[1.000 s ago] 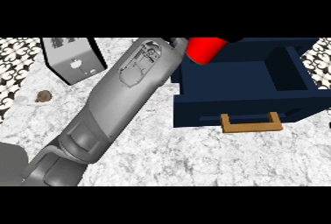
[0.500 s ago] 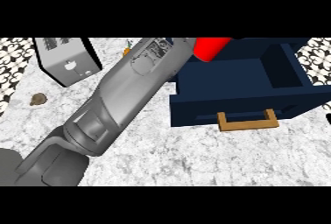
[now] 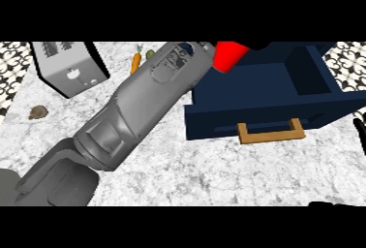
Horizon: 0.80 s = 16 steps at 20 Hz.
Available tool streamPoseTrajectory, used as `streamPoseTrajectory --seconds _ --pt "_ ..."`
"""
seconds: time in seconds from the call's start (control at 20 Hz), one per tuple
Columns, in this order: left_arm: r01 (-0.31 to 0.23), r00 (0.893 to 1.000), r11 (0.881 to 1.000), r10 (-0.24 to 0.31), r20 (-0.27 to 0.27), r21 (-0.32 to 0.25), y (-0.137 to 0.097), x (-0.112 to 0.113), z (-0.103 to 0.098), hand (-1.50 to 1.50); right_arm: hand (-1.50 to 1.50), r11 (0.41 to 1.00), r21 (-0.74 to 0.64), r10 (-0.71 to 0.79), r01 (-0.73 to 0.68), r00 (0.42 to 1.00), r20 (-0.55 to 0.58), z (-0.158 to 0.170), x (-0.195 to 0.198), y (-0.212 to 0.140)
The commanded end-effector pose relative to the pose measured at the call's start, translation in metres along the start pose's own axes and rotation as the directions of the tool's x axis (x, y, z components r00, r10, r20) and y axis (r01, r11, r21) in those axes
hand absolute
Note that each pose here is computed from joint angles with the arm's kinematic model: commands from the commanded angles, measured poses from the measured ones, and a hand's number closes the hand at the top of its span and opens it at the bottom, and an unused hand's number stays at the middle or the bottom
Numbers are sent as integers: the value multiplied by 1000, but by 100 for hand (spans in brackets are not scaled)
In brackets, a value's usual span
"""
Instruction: Pick up the can, place it into the drawer and close the drawer
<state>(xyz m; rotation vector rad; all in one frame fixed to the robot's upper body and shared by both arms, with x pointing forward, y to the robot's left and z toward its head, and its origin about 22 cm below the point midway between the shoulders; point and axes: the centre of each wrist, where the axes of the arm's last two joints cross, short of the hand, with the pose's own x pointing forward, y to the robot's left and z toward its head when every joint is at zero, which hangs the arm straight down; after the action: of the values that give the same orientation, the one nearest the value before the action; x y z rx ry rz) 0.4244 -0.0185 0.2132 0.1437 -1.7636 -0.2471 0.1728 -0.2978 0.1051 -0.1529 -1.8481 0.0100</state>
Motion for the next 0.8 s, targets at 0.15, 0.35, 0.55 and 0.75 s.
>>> streamPoseTrajectory --seconds 0.15,0.35,0.55,0.75 --pt "40 999 999 -40 0 8 0 -19 1 150 -150 1000 7 7 -7 1000 1 4 0 -1" --pt "96 995 995 -96 0 34 -5 -32 7 150 -150 1000 7 5 -5 1000 16 -5 -10 -3" --pt "130 991 991 -131 38 28 -2 -35 4 150 -150 1000 3 -1 1 1000 25 -1 5 6" --pt "135 991 987 -135 -6 89 -1 -38 3 -150 -150 1000 28 -8 7 999 37 -19 -4 11"
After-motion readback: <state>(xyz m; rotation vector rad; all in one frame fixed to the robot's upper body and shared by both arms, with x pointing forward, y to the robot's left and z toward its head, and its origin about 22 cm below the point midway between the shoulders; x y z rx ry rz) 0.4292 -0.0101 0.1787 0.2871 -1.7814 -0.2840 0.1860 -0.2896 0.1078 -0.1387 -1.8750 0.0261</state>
